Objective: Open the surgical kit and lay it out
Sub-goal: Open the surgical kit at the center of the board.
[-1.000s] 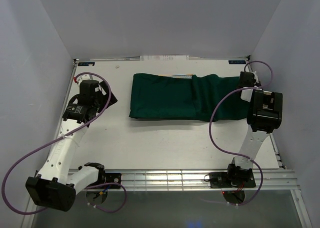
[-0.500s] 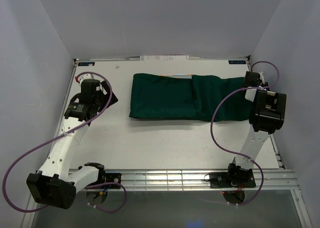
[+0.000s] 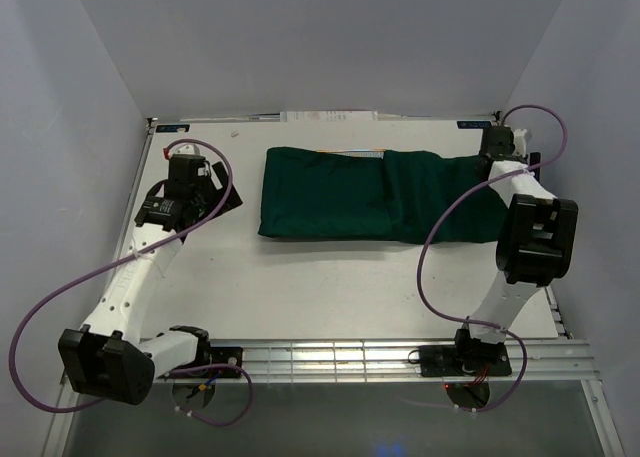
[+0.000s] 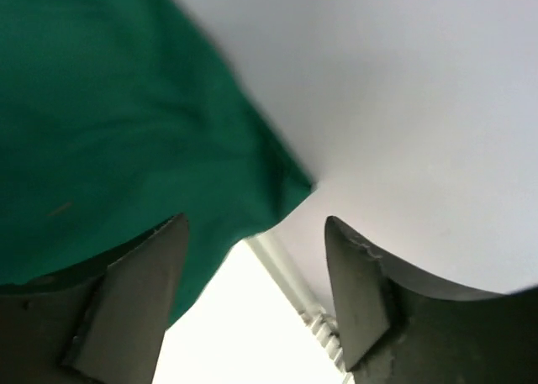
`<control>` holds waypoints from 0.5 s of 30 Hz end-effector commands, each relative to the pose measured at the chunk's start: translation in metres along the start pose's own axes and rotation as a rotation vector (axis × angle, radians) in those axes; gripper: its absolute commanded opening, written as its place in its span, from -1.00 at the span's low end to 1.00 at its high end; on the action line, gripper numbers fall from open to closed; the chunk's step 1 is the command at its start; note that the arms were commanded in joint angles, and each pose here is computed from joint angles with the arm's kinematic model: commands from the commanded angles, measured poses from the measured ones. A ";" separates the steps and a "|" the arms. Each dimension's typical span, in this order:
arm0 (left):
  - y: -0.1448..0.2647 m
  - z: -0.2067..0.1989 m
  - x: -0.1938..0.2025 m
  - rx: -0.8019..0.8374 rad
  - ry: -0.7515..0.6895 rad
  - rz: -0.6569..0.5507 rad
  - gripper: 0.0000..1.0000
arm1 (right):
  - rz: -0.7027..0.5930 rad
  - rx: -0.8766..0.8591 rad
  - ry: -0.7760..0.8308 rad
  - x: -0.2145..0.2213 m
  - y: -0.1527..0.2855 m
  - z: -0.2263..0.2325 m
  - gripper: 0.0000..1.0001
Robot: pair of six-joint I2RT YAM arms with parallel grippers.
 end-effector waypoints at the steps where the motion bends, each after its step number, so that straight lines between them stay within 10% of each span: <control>1: 0.009 -0.014 -0.018 0.085 -0.041 -0.040 0.94 | -0.006 -0.217 -0.177 -0.019 0.059 0.007 0.46; 15: -0.004 -0.159 -0.002 0.234 -0.369 -0.032 0.96 | 0.141 -1.032 -0.557 0.003 0.202 -0.005 0.95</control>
Point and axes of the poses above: each gripper's point midway between its finger pads, its own y axis back along the fingers, its own z axis along the line the jaws close on, x = y × z, the point moved 5 cm from there along y, back along the fingers, and after that the axes turned 13 degrees about -y, right-handed, at the moved point
